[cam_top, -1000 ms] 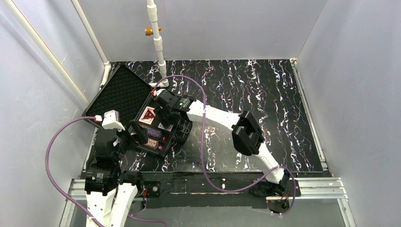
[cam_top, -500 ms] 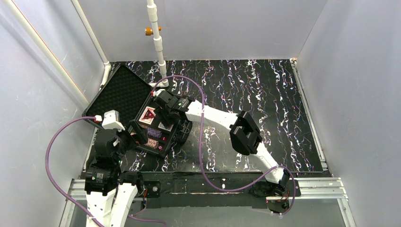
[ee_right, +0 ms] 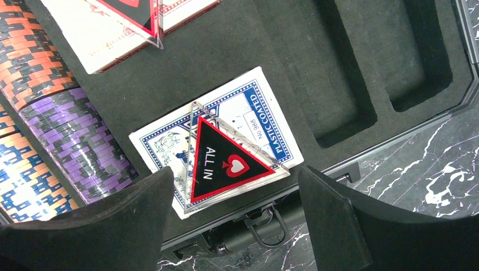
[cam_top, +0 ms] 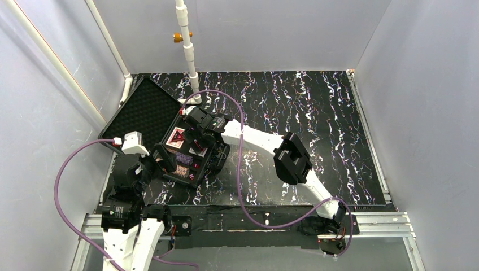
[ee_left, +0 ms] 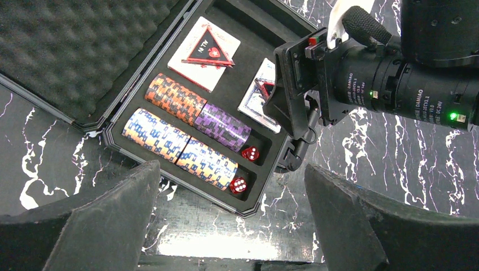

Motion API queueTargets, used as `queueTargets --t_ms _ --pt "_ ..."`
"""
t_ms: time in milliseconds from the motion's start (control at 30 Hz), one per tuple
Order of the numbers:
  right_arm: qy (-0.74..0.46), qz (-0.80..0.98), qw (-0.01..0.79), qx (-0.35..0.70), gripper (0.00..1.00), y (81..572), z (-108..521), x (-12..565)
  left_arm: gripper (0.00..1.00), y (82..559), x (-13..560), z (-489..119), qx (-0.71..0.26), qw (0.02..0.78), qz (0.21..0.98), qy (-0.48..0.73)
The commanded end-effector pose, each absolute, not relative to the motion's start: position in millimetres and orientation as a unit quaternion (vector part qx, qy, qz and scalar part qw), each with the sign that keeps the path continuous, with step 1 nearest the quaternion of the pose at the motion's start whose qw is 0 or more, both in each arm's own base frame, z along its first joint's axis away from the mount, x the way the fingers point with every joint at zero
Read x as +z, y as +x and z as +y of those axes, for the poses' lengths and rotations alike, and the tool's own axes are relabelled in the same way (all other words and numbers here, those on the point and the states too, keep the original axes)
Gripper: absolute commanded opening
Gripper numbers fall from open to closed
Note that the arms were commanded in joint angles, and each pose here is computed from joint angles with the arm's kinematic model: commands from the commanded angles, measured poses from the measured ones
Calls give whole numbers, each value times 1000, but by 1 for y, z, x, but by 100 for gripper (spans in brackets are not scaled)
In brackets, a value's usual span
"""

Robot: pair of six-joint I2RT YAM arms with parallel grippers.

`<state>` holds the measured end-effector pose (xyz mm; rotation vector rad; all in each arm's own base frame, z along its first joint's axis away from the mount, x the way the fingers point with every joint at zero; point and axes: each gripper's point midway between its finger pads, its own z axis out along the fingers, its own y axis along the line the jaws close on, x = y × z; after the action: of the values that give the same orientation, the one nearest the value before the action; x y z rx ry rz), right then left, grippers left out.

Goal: Pack up texas hold em set

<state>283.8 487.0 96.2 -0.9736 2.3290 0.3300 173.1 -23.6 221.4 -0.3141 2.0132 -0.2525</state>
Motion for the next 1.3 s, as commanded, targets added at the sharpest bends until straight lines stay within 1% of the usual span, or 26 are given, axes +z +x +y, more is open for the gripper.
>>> queueTargets --t_ms 0,200,400,600,800,933,1167,1267 --pt "-362 862 320 149 89 291 497 127 99 174 217 -20 -95 508 845 -137" --pt "-343 853 348 186 94 282 487 177 99 175 215 -20 -93 502 849 -137" --pt "-297 862 372 175 98 276 446 199 99 177 213 -21 -92 497 852 -136" --pt "-217 890 357 184 98 283 388 185 99 177 212 -20 -91 494 854 -137" --pt "-178 912 313 197 98 294 347 155 99 178 211 -21 -91 492 855 -137" --pt "-177 916 283 221 98 288 334 145 99 177 211 -21 -91 493 854 -137" --pt "-159 918 282 230 98 286 318 126 99 178 211 -22 -95 492 855 -135" --pt "-152 915 269 258 98 283 324 120 99 178 212 -23 -96 492 855 -133"
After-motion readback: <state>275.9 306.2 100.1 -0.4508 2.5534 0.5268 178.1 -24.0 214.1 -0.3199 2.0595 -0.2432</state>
